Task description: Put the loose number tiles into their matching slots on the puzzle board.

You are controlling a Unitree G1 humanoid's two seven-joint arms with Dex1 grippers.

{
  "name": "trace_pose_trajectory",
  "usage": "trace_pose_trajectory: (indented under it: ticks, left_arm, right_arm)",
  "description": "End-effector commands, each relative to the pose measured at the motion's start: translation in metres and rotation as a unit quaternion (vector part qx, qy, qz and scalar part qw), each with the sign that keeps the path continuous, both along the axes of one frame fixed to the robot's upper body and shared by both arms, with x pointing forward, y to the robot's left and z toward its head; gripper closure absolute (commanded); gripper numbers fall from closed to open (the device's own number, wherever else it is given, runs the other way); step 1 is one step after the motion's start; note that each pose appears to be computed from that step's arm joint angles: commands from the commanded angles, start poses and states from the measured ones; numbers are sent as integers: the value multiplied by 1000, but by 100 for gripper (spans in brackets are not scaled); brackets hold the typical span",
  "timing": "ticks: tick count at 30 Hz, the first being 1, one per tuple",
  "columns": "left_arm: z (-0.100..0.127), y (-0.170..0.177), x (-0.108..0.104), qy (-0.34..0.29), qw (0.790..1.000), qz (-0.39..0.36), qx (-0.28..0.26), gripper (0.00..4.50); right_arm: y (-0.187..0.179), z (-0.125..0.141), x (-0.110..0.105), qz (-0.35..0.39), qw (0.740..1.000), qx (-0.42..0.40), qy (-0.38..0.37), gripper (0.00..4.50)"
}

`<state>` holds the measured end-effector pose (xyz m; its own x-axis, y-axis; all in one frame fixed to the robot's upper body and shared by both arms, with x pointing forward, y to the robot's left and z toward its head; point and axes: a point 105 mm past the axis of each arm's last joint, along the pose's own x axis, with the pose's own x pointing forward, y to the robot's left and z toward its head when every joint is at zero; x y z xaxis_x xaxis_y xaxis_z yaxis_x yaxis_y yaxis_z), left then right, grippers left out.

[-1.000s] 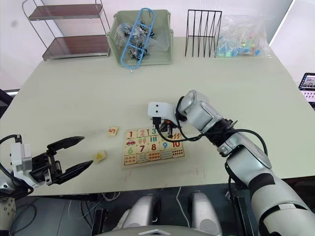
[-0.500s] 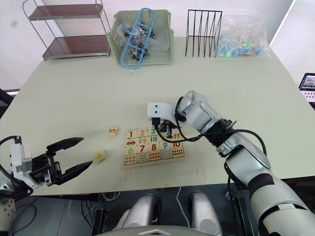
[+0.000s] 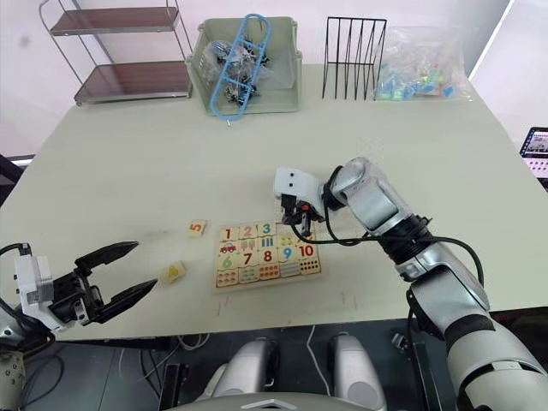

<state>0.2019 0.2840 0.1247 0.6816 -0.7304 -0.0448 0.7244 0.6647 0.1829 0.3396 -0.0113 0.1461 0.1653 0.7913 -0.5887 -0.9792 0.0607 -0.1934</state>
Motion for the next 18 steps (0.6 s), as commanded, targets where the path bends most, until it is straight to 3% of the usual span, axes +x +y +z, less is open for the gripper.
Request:
trace_pose_trajectory:
  ticks: [1,9,16,18]
  left_arm:
    - [8,4,1,-26,999,25,-6,0]
    - [2,0,4,-28,998,48,-13,0]
    - [-3,-10,8,-30,995,86,-31,0]
    - [-4,-12,9,-28,994,99,-38,0]
  right_arm:
    - [-10,20,6,-28,997,64,-37,445]
    - [-60,25,3,-109,977,167,-70,445]
    - [-111,11,-8,-209,947,231,-81,445]
    - [-124,11,-12,-229,934,258,-93,392]
